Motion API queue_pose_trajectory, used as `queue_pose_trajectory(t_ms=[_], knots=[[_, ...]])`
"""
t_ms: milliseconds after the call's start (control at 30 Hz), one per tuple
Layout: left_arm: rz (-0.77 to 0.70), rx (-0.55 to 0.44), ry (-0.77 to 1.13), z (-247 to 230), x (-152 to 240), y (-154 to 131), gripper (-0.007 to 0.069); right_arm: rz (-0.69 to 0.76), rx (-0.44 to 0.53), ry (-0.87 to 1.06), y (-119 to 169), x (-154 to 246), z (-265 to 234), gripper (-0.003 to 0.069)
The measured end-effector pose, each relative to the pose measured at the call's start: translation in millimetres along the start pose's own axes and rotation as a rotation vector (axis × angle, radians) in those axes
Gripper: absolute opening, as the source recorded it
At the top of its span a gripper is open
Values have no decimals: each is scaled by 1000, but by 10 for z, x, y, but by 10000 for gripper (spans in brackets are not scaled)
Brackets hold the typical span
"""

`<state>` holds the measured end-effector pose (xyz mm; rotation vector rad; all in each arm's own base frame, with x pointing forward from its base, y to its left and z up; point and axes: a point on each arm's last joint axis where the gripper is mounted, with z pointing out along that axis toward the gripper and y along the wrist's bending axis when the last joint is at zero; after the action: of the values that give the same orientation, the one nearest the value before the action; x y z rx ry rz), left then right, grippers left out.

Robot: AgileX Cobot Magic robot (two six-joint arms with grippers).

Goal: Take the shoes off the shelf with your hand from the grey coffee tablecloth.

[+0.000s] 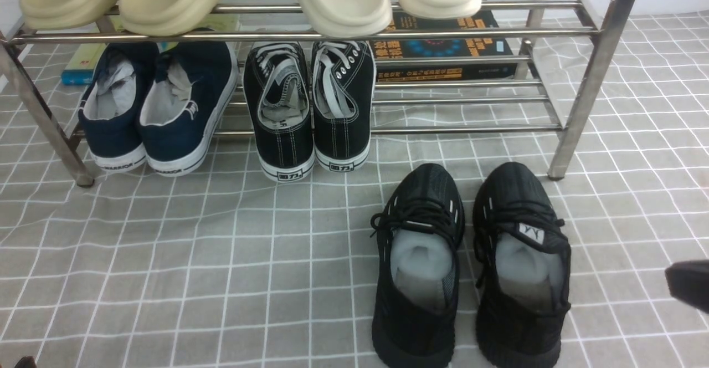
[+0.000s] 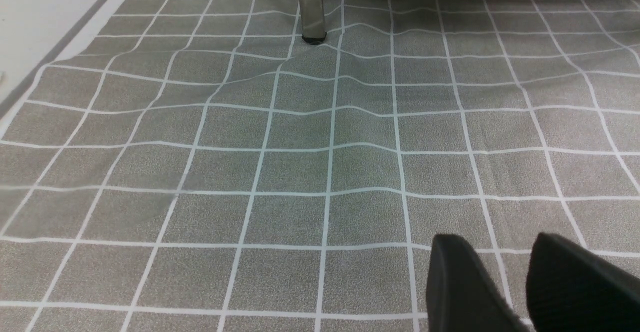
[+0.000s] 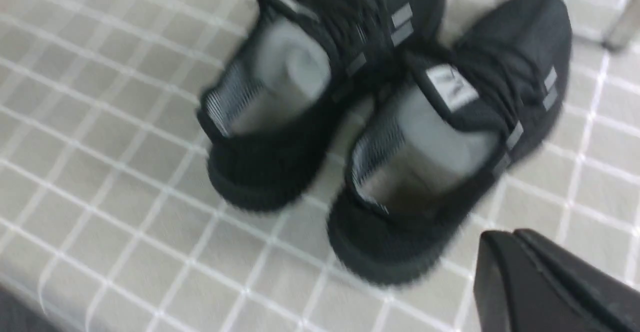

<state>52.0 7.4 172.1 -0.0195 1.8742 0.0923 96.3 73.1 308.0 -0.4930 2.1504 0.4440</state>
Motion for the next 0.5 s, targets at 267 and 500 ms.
queue_pose_trajectory(t_ms=[267, 500], knots=[[0, 0, 0, 0, 0, 0, 240, -27, -76, -235, -31, 306, 113, -13], [0, 0, 0, 0, 0, 0, 240, -38, -68, -212, -49, 394, 165, -11]])
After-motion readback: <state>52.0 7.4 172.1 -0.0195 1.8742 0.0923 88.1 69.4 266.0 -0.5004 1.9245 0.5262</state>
